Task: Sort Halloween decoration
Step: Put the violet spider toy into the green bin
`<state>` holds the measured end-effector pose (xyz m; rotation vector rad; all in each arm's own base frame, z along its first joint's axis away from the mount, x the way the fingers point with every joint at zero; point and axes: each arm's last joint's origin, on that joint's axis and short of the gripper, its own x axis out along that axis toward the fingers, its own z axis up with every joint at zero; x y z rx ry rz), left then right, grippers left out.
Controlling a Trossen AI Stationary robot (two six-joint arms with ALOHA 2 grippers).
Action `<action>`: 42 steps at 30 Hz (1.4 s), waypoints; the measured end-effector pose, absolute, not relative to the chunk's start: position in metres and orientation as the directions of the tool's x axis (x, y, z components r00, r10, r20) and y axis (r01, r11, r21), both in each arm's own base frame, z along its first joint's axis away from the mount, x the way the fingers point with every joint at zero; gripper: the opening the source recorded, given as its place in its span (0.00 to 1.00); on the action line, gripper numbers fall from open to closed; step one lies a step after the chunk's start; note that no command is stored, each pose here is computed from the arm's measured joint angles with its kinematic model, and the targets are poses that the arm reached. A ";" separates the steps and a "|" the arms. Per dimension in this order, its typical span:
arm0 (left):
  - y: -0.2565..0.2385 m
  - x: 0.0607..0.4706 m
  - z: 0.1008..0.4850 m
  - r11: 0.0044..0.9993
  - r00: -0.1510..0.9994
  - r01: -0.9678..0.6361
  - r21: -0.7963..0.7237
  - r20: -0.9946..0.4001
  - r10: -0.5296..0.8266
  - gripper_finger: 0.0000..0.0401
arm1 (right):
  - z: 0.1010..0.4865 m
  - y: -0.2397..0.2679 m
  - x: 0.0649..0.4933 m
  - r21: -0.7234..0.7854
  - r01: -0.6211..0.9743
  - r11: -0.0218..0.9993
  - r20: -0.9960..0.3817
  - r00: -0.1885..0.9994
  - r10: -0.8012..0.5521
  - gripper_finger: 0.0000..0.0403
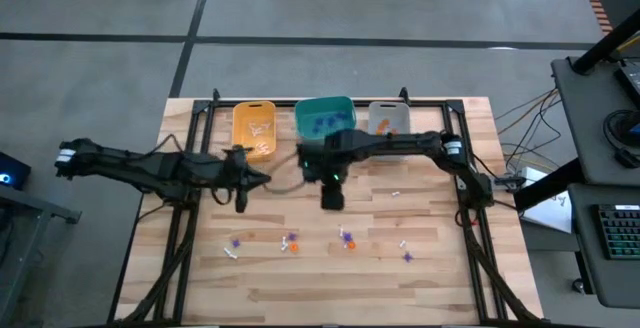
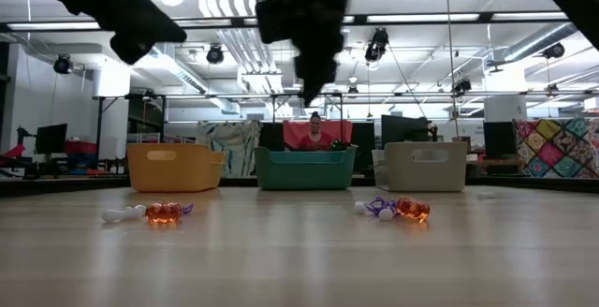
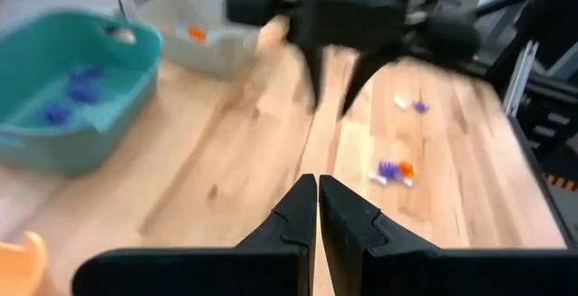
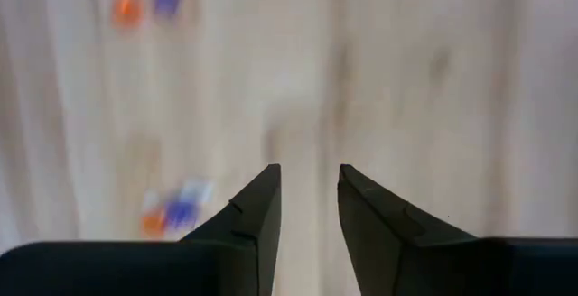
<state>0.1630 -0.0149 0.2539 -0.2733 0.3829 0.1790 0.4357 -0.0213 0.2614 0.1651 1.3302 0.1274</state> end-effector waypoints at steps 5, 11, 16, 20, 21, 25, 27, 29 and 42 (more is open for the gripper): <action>-0.028 0.180 0.235 0.950 0.865 -0.214 -0.225 -0.495 0.078 0.00 | 0.253 0.019 0.419 0.199 -0.058 0.978 -0.977 0.072 0.203 0.22; -0.054 0.190 0.213 0.981 0.800 -0.112 -0.160 -0.600 -0.007 0.00 | 0.239 0.060 0.397 0.201 -0.140 0.970 -0.980 -0.037 0.198 0.20; -0.078 0.196 0.199 0.991 0.769 -0.015 -0.131 -0.636 -0.072 0.00 | 0.233 0.078 0.371 0.199 -0.154 0.968 -0.978 -0.094 0.186 0.17; -0.090 0.203 0.191 0.991 0.768 0.023 -0.132 -0.633 -0.102 0.00 | 0.235 0.083 0.349 0.197 -0.119 0.973 -0.979 -0.081 0.188 0.16; -0.092 0.206 0.188 0.991 0.770 0.026 -0.134 -0.629 -0.106 0.00 | 0.236 0.083 0.342 0.196 -0.105 0.975 -0.979 -0.077 0.188 0.16; -0.097 0.216 0.179 0.990 0.776 0.029 -0.137 -0.622 -0.109 0.00 | 0.246 0.078 0.317 0.202 -0.050 0.978 -0.979 -0.014 0.202 0.14; -0.099 0.220 0.174 0.992 0.774 0.038 -0.124 -0.624 -0.108 0.00 | 0.250 0.075 0.305 0.213 -0.035 0.976 -0.975 0.048 0.215 0.14; -0.100 0.223 0.169 0.993 0.770 0.046 -0.112 -0.630 -0.106 0.00 | 0.255 0.073 0.294 0.231 -0.032 0.972 -0.963 0.135 0.233 0.13; -0.107 0.236 0.146 0.993 0.759 0.114 -0.020 -0.644 -0.100 0.10 | 0.254 0.063 0.257 0.296 -0.048 0.954 -0.767 0.584 0.267 0.13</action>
